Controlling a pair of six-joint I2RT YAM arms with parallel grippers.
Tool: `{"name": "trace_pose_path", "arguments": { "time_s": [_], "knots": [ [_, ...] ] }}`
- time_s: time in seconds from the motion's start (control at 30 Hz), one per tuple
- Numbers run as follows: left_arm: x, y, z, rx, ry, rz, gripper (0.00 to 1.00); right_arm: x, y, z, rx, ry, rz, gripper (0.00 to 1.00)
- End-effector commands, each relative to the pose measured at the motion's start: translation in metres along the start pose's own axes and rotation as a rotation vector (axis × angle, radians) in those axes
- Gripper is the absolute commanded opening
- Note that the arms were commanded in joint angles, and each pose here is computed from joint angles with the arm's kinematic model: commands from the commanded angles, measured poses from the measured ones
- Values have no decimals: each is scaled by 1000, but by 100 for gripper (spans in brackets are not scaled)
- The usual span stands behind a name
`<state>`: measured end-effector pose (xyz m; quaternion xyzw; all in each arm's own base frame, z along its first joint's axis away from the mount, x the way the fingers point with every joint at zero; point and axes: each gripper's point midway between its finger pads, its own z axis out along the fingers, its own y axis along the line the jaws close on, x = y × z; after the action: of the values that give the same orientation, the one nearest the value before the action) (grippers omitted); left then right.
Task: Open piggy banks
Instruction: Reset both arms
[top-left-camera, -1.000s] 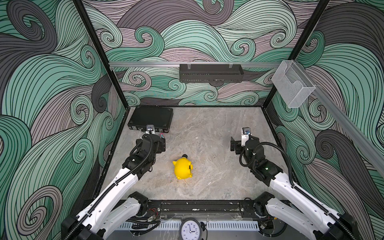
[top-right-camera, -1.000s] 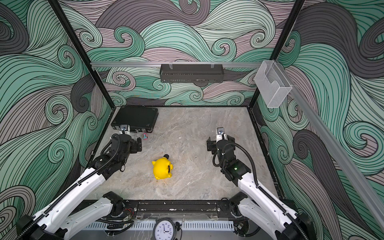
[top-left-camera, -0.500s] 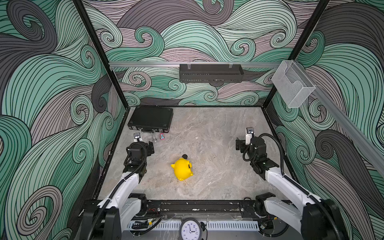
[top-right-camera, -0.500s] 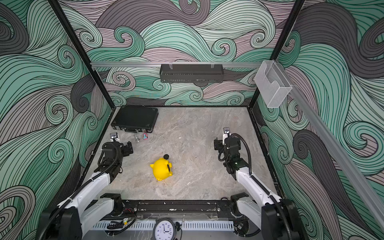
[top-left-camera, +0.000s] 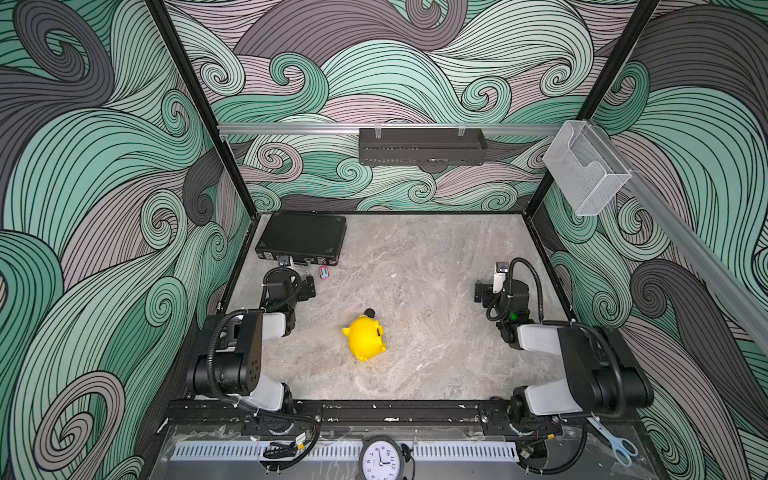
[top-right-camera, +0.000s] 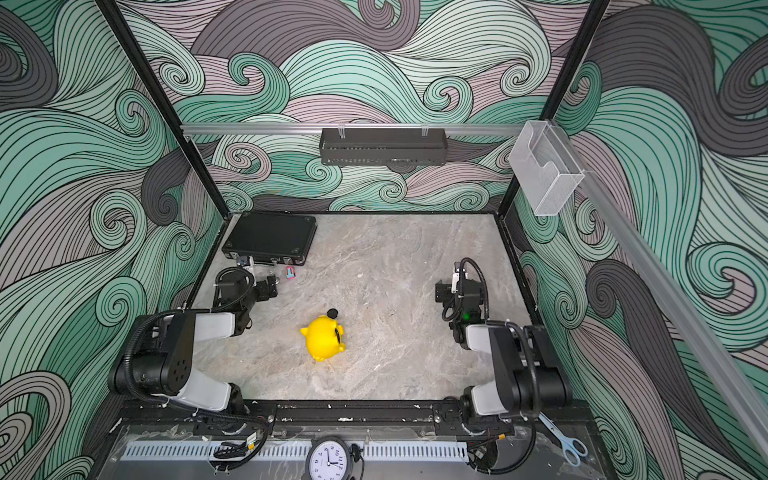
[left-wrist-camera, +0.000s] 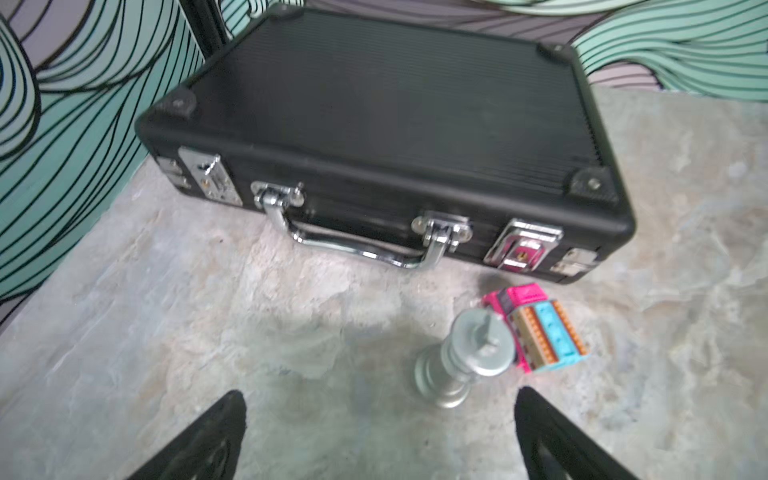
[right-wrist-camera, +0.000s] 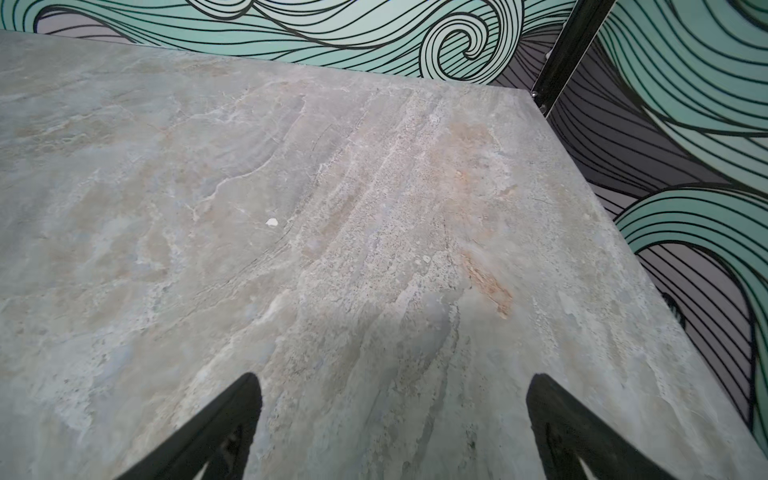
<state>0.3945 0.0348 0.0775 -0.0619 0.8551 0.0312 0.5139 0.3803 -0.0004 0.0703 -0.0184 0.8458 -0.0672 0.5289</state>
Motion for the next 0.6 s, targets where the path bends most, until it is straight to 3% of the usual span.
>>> {"name": "trace_pose_path", "arguments": {
  "time_s": [0.0,0.57],
  "knots": [
    [-11,-3,1,26,-12,-4,99,-26,1,3,-29,-62,40,100],
    [-11,-4,1,29,-18,-3,99,-27,-2,7,-51,-69,64,100]
  ]
}}
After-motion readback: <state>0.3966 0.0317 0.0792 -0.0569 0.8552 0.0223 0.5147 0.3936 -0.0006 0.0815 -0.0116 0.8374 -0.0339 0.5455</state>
